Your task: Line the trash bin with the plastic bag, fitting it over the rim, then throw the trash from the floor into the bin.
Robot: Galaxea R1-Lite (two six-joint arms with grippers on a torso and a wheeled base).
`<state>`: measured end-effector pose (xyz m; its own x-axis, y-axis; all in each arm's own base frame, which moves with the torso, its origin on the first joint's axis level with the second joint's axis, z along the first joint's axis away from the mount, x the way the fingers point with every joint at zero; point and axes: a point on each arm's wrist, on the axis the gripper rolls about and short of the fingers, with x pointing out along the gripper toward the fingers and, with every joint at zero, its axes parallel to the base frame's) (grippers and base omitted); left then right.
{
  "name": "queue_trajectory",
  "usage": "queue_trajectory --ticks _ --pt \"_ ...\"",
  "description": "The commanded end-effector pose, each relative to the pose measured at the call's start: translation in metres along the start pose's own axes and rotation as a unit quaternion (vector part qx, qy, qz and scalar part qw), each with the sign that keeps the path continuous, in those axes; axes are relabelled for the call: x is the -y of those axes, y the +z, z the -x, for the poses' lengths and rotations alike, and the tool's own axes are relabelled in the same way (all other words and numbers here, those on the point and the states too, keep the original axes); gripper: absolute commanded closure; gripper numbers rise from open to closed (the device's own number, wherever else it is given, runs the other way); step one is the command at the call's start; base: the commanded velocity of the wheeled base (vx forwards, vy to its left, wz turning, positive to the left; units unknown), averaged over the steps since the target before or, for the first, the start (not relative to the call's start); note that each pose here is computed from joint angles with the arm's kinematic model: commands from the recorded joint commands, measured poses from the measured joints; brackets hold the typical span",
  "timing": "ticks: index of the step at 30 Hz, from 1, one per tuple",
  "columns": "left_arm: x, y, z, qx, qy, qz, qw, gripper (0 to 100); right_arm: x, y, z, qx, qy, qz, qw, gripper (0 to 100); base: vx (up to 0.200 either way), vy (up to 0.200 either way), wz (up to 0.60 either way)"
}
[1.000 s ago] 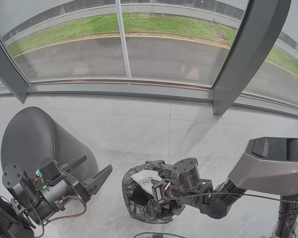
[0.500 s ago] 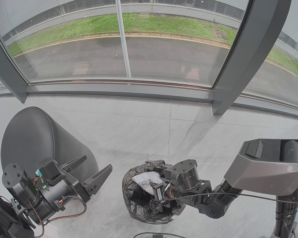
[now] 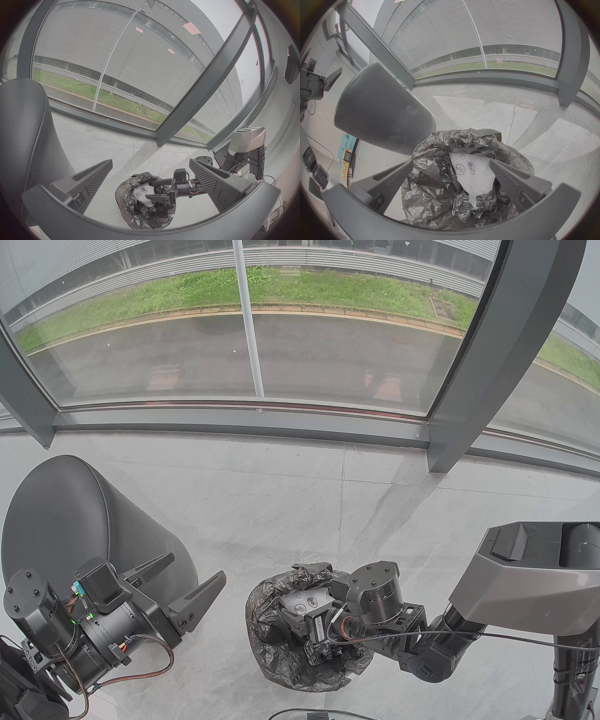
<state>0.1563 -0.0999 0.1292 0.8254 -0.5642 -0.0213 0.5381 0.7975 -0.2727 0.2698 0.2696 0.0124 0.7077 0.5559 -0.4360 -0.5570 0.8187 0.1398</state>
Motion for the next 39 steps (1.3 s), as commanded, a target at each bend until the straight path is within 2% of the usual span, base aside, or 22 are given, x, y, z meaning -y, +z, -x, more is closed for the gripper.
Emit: queue_trajectory --ticks 1,7,17,33,39 --pt "0.000 0.000 0.000 0.000 0.000 0.000 1.0000 0 -0.003 -0.002 0.002 -0.004 0.005 0.000 1.0000 0 0.000 0.000 0.00" --pt "0.000 0.000 0.000 0.000 0.000 0.000 1.0000 0 -0.005 -0.019 -0.008 -0.027 0.011 0.004 0.9996 0 0.000 0.000 0.00" --pt "0.000 -0.001 -0.002 -0.004 0.001 0.004 1.0000 0 -0.004 -0.035 -0.035 -0.035 0.008 0.005 0.9993 0 0.000 0.000 0.00" --pt "-0.001 -0.002 -0.003 -0.005 0.001 0.010 0.9999 0 -0.002 -0.056 -0.059 -0.050 0.004 0.007 0.9987 0 0.000 0.000 0.00" --pt "-0.001 -0.002 -0.003 -0.005 0.001 0.010 0.9999 0 0.000 -0.054 -0.061 -0.052 0.006 0.001 0.9986 0 0.000 0.000 0.00"
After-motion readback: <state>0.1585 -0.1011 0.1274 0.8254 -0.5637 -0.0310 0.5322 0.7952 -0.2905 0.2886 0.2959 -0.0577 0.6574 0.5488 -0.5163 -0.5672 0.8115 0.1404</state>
